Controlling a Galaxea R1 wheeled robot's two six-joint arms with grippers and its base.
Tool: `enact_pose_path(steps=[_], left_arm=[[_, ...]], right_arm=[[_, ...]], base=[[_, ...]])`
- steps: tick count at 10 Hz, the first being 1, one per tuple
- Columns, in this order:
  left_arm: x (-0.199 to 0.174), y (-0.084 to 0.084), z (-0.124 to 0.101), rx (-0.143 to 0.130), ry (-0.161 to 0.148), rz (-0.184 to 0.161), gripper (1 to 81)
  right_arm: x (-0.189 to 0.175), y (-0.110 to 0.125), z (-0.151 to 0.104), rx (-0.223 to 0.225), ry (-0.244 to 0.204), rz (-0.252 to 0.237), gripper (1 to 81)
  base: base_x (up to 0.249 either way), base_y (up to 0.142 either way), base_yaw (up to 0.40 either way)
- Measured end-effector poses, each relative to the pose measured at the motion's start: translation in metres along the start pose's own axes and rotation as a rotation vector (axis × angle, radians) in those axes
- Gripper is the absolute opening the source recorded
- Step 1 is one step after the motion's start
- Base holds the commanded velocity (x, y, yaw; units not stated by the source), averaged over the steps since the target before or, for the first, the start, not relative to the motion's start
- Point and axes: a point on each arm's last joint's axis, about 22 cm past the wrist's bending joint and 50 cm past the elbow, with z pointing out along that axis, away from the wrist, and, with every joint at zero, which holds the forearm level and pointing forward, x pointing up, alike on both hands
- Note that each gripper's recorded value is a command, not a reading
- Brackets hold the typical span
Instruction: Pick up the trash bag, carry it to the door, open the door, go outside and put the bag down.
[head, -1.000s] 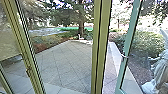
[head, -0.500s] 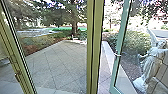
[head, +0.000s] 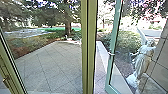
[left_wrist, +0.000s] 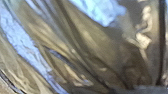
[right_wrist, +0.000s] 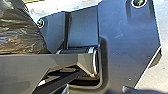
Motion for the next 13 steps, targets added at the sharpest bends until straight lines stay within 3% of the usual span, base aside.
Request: enact_pose_path(steps=[6, 9, 13], left_arm=[[-0.0005, 0.0003, 0.0001, 0.0, -0.002, 0.0, 1.0], [0.0001, 0.0003, 0.0001, 0.0, -0.001, 0.001, 1.0], [0.0009, 0.0007, 0.0002, -0.001, 0.002, 0.001, 1.0]], right_arm=[[-0.0001, 0.0001, 0.0001, -0.001, 0.0, 0.0, 81.1], [0.0024, 0.0003, 0.0001, -0.001, 0.002, -0.034, 81.1], [-0.0006, 0.0003, 0.0, -0.001, 0.0, -0.033, 81.1]], base=[[0.0, 0.0, 0.0], [0.0, 0.0, 0.0], [0.0, 0.0, 0.0]])
